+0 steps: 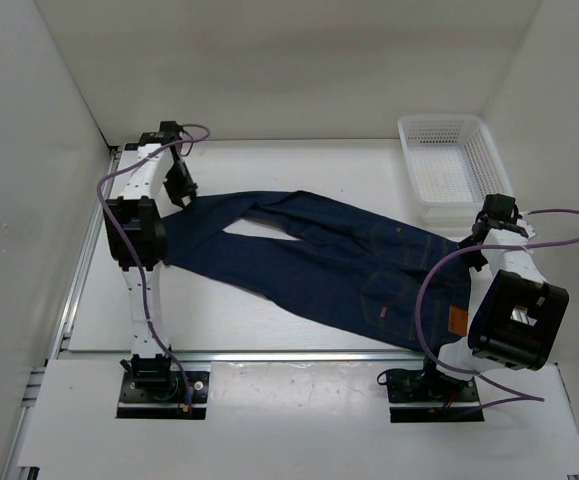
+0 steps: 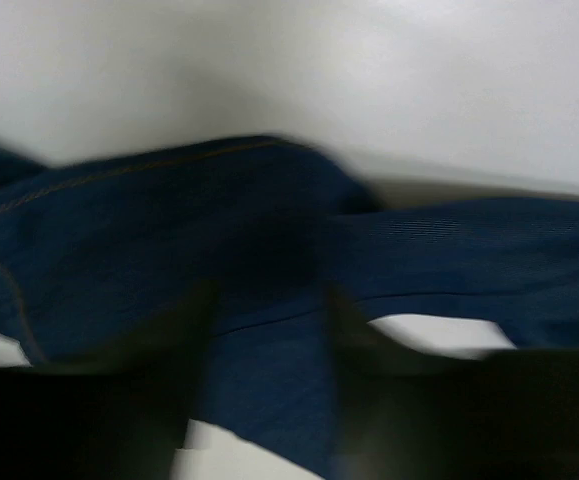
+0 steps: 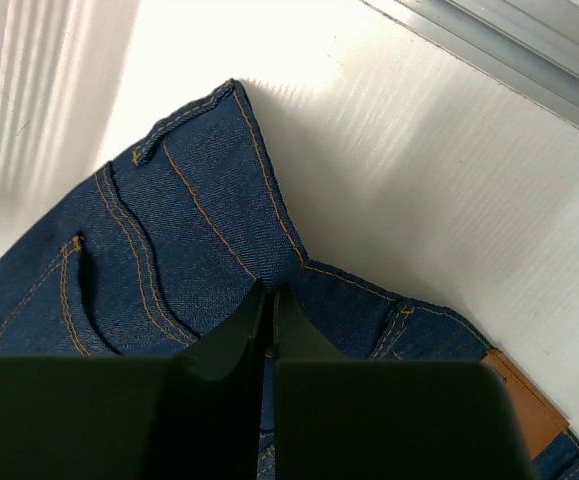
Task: Fold and stack the trousers
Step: Flatten the trousers out
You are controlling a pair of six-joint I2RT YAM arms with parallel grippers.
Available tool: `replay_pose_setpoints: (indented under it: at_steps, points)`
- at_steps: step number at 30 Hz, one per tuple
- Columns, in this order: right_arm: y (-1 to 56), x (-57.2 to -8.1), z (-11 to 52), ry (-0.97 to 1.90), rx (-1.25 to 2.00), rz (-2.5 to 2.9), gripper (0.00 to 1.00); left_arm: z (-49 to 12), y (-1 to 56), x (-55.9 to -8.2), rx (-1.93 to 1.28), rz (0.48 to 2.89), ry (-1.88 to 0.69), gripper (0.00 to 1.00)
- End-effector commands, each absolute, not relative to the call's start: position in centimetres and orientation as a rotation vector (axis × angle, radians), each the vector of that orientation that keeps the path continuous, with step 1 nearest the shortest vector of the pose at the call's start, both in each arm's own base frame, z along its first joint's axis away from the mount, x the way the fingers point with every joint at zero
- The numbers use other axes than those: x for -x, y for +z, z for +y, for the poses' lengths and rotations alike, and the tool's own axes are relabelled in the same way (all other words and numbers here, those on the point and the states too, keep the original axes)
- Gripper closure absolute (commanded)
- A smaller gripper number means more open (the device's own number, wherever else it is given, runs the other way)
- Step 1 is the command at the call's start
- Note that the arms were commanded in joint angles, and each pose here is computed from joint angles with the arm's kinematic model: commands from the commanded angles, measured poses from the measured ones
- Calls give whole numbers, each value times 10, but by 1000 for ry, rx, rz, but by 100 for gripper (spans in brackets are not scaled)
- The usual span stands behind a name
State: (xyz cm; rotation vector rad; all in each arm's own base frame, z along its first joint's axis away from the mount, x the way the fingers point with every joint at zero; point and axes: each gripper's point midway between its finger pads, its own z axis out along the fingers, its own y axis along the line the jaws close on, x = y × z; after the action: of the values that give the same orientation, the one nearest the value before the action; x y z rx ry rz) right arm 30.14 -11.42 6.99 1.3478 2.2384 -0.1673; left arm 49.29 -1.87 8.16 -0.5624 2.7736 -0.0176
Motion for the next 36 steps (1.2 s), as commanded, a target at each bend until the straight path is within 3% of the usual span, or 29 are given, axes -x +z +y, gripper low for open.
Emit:
replay_pose_setpoints:
  at_steps: [1, 2, 8, 10, 11, 14, 15, 17, 22, 32, 36]
  points:
    - [74, -304, -119, -177, -1341, 2227, 100, 28, 175, -483, 637, 2534, 42, 79]
    - [74, -304, -119, -177, -1341, 2227, 100, 39, 168, -473, 659, 2564, 63, 90]
    - [73, -306, -115, -150, -1337, 2235, 100, 60, 146, -423, 768, 2642, 136, 89]
    - [74, -308, -114, -131, -1332, 2232, 100, 64, 118, -402, 838, 2691, 127, 76]
    - [74, -309, -112, -118, -1330, 2235, 100, 65, 102, -383, 892, 2735, 58, 62]
    - [74, -310, -110, -105, -1317, 2246, 100, 70, 93, -368, 968, 2709, -31, 44]
    - [74, -310, -110, -105, -1317, 2246, 100, 71, 82, -352, 1015, 2727, -26, 24]
    - [74, -310, -109, -94, -1305, 2256, 100, 63, 86, -351, 994, 2693, -91, 16]
    - [72, -314, -103, -45, -1296, 2268, 100, 59, 71, -345, 1023, 2712, -170, 17]
    - [70, -313, -98, -17, -1291, 2273, 100, 48, 54, -349, 989, 2728, -241, 41]
    - [71, -316, -97, 1, -1296, 2262, 100, 51, 49, -347, 997, 2738, -214, 37]
